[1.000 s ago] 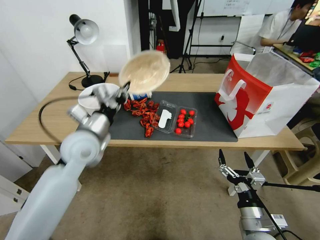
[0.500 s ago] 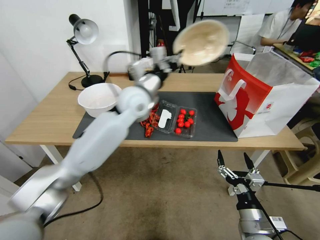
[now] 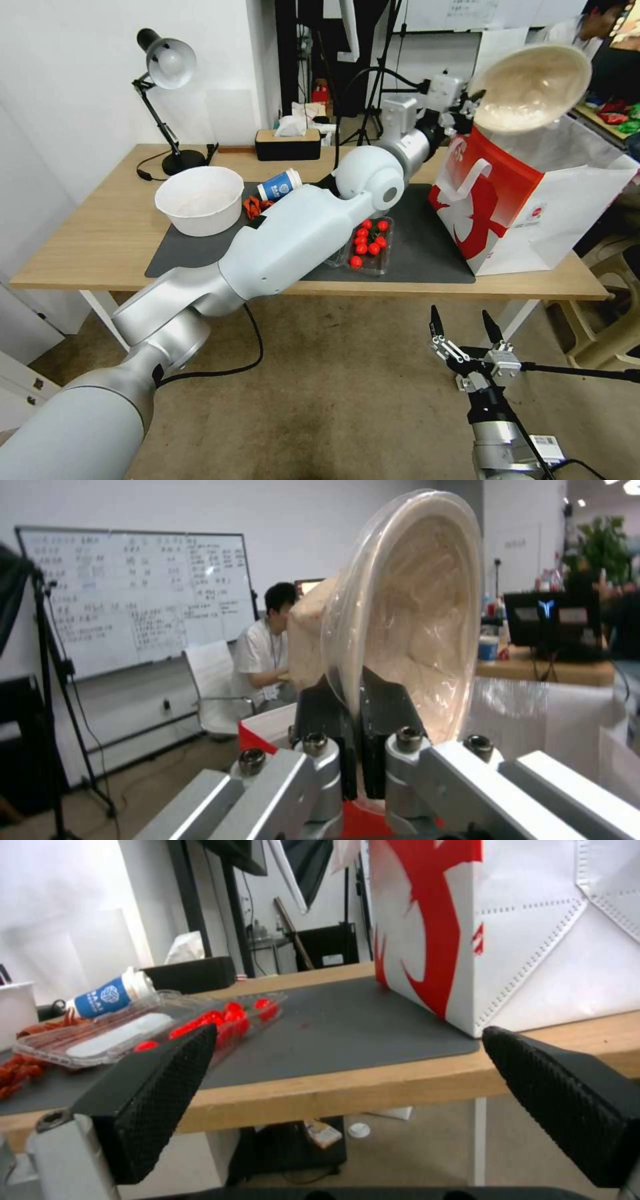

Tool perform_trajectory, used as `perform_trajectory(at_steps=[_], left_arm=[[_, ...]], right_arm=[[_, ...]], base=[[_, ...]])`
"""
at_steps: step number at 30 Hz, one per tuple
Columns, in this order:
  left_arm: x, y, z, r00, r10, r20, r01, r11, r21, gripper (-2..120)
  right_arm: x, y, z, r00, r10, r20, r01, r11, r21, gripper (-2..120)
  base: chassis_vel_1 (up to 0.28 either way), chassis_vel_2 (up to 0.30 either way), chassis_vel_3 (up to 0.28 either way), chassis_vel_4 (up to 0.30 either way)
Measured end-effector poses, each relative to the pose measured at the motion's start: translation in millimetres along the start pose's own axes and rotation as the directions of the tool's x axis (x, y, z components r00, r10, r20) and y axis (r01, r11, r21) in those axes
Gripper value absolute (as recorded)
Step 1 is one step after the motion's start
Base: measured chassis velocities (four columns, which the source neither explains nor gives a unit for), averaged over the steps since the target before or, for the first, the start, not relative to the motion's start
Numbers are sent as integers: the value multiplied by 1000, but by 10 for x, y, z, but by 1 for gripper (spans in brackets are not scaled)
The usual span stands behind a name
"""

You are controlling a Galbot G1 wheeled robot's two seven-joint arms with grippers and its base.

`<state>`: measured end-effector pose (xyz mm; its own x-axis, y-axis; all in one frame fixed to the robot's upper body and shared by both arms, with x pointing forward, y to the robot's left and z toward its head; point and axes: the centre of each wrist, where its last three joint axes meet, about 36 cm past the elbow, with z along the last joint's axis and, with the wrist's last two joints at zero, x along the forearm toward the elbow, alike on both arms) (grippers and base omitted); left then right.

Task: Pick up the trash from the table and place it into the takeout bag.

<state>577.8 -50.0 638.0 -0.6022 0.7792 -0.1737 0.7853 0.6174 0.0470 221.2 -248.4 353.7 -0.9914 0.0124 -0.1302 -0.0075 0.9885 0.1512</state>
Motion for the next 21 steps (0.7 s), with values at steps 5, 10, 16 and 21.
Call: perform_trajectory(at_steps=[5,10,16,21], left_arm=[[13,48,72,999,38,7,-38,997,-67,9],[19,43,64,999,39,22,-37,997,-66,28],[35,21,17,999,27,41,-25,998,-60,48],[222,90,67,999,-13,41,15,999,-43,70]], right_arm=[[12,0,5,1000,4,3,-4,1000,-2,100],[50,44,-11,1000,12,7,-12,1000,-14,100],[80,64,7,1000,16,-2,-16,1000,-18,100],[98,93,16,1000,17,-5,-17,1000,-22,100]], base=[[0,0,0,0],[0,0,0,0],[0,0,0,0],[0,0,0,0]])
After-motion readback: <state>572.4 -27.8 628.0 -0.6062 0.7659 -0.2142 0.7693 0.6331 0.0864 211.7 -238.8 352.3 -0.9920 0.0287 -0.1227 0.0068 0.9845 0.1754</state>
